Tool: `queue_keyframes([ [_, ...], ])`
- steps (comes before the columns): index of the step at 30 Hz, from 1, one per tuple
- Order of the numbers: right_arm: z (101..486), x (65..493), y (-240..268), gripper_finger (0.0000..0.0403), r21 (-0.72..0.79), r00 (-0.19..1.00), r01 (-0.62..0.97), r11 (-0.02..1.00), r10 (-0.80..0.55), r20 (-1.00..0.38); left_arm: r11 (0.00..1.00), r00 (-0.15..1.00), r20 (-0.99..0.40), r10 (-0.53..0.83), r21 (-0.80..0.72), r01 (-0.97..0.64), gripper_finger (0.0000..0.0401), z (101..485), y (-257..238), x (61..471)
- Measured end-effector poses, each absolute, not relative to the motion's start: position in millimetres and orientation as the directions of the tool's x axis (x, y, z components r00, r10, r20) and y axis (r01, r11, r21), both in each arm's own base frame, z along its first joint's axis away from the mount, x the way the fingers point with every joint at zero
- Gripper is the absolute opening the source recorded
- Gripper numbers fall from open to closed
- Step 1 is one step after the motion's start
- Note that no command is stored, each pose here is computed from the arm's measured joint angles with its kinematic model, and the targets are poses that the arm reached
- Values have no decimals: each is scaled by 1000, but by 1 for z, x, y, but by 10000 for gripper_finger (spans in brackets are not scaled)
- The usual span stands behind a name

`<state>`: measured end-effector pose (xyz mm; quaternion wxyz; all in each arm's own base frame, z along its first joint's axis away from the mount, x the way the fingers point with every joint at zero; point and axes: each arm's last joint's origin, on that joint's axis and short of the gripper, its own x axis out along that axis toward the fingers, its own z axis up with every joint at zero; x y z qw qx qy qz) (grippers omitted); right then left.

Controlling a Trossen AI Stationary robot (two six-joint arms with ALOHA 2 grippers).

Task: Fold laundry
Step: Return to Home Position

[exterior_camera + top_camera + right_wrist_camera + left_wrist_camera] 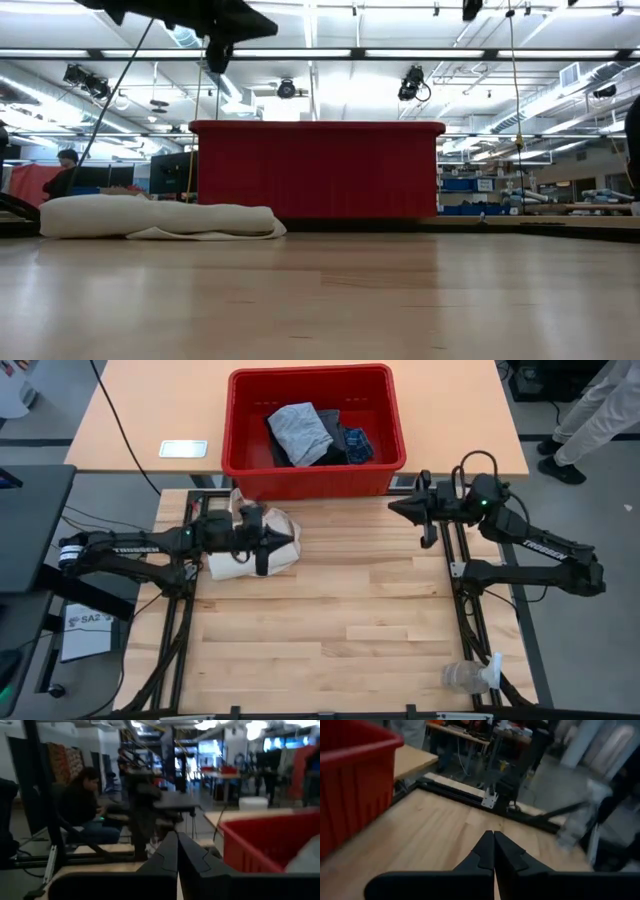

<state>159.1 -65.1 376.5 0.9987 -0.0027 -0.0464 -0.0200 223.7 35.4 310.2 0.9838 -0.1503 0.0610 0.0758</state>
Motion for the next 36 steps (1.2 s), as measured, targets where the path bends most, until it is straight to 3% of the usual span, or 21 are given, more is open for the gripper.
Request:
queue_keyframes([
  [6,369,156,-57,4,52,993,-6,999,0,120,987,988,-147,56,-142,-77,3,312,10,221],
  [11,361,153,-52,2,18,999,-10,1000,9,44,997,992,-119,51,-58,-58,3,305,8,217],
  [18,337,141,-51,1,-12,991,-26,1000,28,128,990,998,44,49,-134,-43,3,250,17,192],
  [25,307,119,-44,0,80,983,-31,996,16,182,983,977,170,132,-146,-108,2,241,14,146],
  [30,287,105,-38,0,96,992,-24,995,12,123,972,991,65,118,-212,-102,2,226,9,131],
  [36,256,101,-35,0,170,987,49,984,-74,146,979,990,77,115,-176,-100,4,218,2,125],
])
